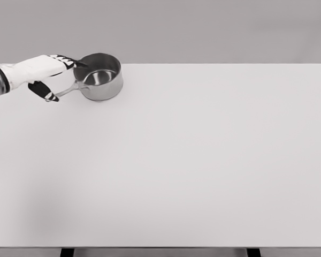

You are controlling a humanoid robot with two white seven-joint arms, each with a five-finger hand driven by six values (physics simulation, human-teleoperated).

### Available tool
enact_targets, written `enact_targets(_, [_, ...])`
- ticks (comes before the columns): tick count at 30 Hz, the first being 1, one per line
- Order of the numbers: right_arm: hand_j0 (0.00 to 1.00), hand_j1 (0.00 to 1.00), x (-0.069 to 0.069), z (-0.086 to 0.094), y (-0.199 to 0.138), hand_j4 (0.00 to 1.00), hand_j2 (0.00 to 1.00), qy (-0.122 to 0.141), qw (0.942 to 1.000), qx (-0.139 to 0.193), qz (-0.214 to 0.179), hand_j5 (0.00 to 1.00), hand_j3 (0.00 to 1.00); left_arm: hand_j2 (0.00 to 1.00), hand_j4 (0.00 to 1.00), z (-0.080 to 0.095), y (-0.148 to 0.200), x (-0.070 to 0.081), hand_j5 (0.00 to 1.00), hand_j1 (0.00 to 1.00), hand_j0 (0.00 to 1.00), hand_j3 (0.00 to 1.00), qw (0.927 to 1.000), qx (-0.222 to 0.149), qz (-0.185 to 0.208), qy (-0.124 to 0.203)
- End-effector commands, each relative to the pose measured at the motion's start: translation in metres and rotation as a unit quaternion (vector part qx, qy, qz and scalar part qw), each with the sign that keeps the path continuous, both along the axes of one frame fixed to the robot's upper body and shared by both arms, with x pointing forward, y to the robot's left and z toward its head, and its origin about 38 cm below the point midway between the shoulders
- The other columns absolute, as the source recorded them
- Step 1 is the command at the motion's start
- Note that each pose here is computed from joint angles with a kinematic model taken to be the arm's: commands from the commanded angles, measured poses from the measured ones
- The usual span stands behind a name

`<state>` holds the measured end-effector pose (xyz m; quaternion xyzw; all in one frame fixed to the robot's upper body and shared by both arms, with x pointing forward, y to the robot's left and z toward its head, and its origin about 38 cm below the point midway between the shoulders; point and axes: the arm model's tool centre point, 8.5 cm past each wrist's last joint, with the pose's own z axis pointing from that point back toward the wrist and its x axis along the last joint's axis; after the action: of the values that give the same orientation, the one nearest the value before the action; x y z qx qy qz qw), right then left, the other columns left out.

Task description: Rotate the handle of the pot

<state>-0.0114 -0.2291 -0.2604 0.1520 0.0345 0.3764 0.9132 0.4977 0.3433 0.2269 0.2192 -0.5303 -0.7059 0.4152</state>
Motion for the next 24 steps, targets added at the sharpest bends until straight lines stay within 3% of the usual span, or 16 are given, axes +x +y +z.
enact_targets(1, [1.00, 1.00, 0.000, 0.000, 0.000, 1.00, 1.00, 0.000, 1.0000, 0.000, 0.000, 1.00, 1.00, 1.00, 1.00, -0.002, 0.007, 0.001, 1.00, 1.00, 1.00, 1.00, 0.9999, 0.002, 0.011, 0.000])
enact_targets(3, [1.00, 1.00, 0.000, 0.000, 0.000, 1.00, 1.00, 0.000, 1.0000, 0.000, 0.000, 1.00, 1.00, 1.00, 1.00, -0.004, 0.012, 0.004, 1.00, 1.00, 1.00, 1.00, 0.9996, 0.006, 0.024, -0.013])
enact_targets(17, [1.00, 1.00, 0.000, 0.000, 0.000, 1.00, 1.00, 0.000, 1.0000, 0.000, 0.000, 1.00, 1.00, 1.00, 1.00, -0.014, 0.027, 0.009, 1.00, 1.00, 1.00, 1.00, 0.9983, 0.015, 0.055, -0.013])
enact_targets(24, [1.00, 1.00, 0.000, 0.000, 0.000, 1.00, 1.00, 0.000, 1.0000, 0.000, 0.000, 1.00, 1.00, 1.00, 1.00, -0.015, 0.030, 0.018, 1.00, 1.00, 1.00, 1.00, 0.9949, 0.021, 0.091, -0.038])
